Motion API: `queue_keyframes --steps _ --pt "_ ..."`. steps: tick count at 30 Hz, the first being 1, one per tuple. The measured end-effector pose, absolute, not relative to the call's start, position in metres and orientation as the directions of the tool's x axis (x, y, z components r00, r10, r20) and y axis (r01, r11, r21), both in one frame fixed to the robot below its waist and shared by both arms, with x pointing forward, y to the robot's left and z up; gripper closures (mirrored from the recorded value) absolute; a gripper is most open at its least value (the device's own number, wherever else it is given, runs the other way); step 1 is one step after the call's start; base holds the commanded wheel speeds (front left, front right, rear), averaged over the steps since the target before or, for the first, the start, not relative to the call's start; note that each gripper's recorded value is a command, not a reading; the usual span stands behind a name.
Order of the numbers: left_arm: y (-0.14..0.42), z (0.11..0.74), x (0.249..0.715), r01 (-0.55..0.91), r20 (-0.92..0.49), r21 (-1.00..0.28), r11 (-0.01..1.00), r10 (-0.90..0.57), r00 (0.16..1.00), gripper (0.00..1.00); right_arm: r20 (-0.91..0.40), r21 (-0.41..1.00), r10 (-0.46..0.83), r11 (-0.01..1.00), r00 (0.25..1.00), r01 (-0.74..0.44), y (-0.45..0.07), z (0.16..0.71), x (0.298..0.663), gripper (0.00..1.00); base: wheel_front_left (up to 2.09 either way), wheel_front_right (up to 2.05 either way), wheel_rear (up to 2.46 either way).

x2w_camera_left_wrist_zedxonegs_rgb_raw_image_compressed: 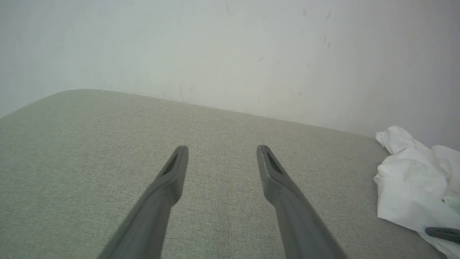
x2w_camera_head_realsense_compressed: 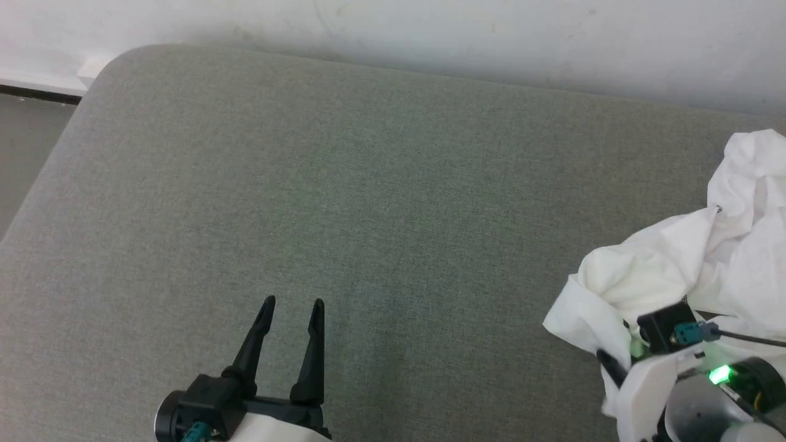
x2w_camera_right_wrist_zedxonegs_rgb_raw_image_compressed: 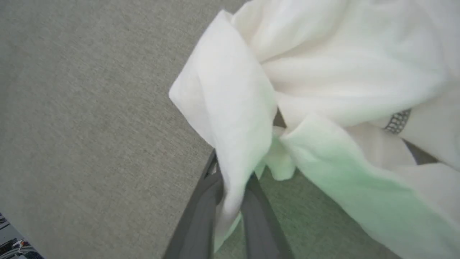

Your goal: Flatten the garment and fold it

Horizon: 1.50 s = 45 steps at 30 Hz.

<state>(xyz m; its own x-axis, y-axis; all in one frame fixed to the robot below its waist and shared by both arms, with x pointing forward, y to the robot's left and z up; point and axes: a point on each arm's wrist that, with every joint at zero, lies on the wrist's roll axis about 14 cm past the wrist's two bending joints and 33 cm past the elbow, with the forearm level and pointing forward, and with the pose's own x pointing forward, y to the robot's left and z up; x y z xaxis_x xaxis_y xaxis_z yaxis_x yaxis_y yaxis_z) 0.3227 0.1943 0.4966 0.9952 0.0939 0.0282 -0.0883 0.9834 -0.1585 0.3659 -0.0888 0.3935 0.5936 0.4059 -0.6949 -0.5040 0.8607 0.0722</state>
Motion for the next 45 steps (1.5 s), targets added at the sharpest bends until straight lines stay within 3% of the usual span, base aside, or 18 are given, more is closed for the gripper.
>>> queue_keyframes --steps 8,11,16,26,34,45 --pt "0.195 0.506 0.320 -0.087 0.060 -0.165 0.982 0.098 0.993 0.00 -0.423 0.078 0.562 0.804 0.711 -0.589 -0.033 0.487 0.418 1.00 0.00 0.00 0.00" --pt "0.191 0.507 0.320 -0.076 0.065 -0.181 0.981 0.089 0.994 0.00 -0.318 0.000 0.620 0.756 0.717 -0.654 -0.007 0.536 0.438 1.00 0.00 0.00 0.00" --pt "0.188 0.503 0.320 -0.075 0.050 -0.198 0.977 0.086 0.995 0.00 -0.224 -0.078 0.712 0.667 0.665 -0.741 0.044 0.593 0.459 1.00 0.00 0.00 0.00" --pt "0.194 0.495 0.322 -0.112 0.019 -0.211 0.971 0.119 0.993 0.00 -0.159 -0.157 0.825 0.521 0.542 -0.839 0.137 0.644 0.479 1.00 0.00 0.00 0.00" --pt "0.197 0.486 0.324 -0.144 -0.022 -0.230 0.962 0.143 0.990 0.00 -0.161 -0.180 0.853 0.469 0.496 -0.865 0.185 0.640 0.503 1.00 0.00 0.00 0.00" --pt "0.200 0.480 0.333 -0.167 -0.051 -0.237 0.957 0.160 0.986 0.00 -0.433 -0.125 0.773 0.457 0.463 -0.881 0.196 0.513 0.530 1.00 0.00 0.00 0.00"
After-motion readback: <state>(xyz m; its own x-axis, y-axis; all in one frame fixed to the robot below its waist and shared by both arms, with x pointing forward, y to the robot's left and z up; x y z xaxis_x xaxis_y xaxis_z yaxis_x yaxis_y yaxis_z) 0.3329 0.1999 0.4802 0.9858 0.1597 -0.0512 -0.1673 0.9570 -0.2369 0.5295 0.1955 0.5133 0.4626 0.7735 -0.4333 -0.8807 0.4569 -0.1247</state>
